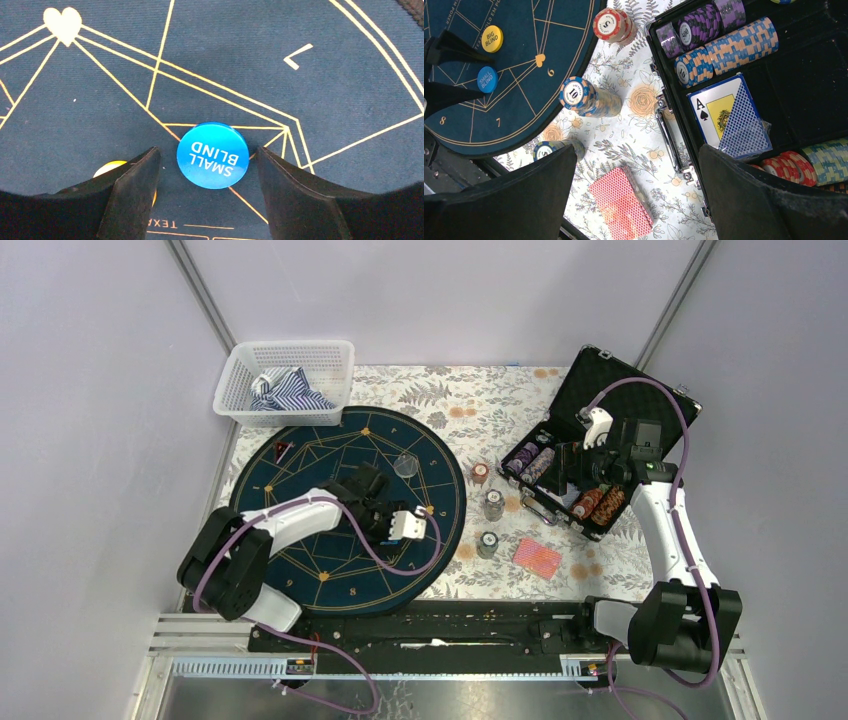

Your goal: Distribute texas hold em gaming equipment

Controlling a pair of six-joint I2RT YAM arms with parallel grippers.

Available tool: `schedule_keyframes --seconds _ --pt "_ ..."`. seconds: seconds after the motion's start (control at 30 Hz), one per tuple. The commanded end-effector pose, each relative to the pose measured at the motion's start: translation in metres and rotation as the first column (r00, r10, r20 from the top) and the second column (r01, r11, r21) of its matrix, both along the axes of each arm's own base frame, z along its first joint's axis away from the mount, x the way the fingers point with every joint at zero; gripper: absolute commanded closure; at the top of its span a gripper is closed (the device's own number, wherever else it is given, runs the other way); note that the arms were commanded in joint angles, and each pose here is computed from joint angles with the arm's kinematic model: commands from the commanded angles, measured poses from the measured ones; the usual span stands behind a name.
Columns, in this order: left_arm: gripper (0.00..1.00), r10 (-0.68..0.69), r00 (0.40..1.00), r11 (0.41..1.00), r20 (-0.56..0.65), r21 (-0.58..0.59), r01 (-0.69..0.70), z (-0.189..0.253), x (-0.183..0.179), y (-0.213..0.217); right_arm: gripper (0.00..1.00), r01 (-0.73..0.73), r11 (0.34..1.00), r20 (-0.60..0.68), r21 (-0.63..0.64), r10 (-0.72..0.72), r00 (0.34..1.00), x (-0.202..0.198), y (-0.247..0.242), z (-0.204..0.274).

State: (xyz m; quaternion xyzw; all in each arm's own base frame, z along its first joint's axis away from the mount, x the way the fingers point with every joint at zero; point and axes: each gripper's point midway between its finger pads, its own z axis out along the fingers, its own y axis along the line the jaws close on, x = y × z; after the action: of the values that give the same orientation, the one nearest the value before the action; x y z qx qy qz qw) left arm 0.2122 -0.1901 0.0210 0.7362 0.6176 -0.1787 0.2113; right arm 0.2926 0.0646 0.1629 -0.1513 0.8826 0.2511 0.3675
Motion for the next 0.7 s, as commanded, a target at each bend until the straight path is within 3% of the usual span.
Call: schedule_keyframes --seconds 0.0,0.07,0.1,0.2,0.33,0.67 --pt "0.18 0.028 0.999 1.0 -0.031 0.007 -0.028 0.002 -0.005 0.001 0.0 -0.024 1.0 0.006 0.011 0.024 1.0 -0.001 0.003 0.0" --pt "0.03 0.044 0.998 0.999 -0.04 0.0 -0.044 0.011 -0.002 -0.001 0.0 -0.023 1.0 0.006 0.01 0.023 1.0 -0.001 0.003 0.0" --pt "0.02 0.056 0.998 0.998 -0.043 -0.01 -0.057 0.018 0.001 -0.004 0.0 -0.023 1.0 0.007 0.009 0.023 1.0 -0.001 0.003 0.0" --pt "0.01 0.132 0.989 0.986 -0.064 -0.099 -0.138 0.047 0.021 -0.013 0.0 -0.024 1.0 0.006 0.011 0.024 1.0 0.0 0.003 0.0" --pt "0.05 0.302 0.945 0.925 -0.124 -0.201 -0.322 0.079 0.066 -0.007 0.0 -0.028 1.0 0.006 0.012 0.028 1.0 -0.001 0.004 0.0" --pt "0.11 0.547 0.831 0.828 -0.102 -0.083 -0.555 0.038 0.107 0.016 0.0 -0.03 0.999 -0.003 0.012 0.03 1.0 0.0 0.004 -0.003"
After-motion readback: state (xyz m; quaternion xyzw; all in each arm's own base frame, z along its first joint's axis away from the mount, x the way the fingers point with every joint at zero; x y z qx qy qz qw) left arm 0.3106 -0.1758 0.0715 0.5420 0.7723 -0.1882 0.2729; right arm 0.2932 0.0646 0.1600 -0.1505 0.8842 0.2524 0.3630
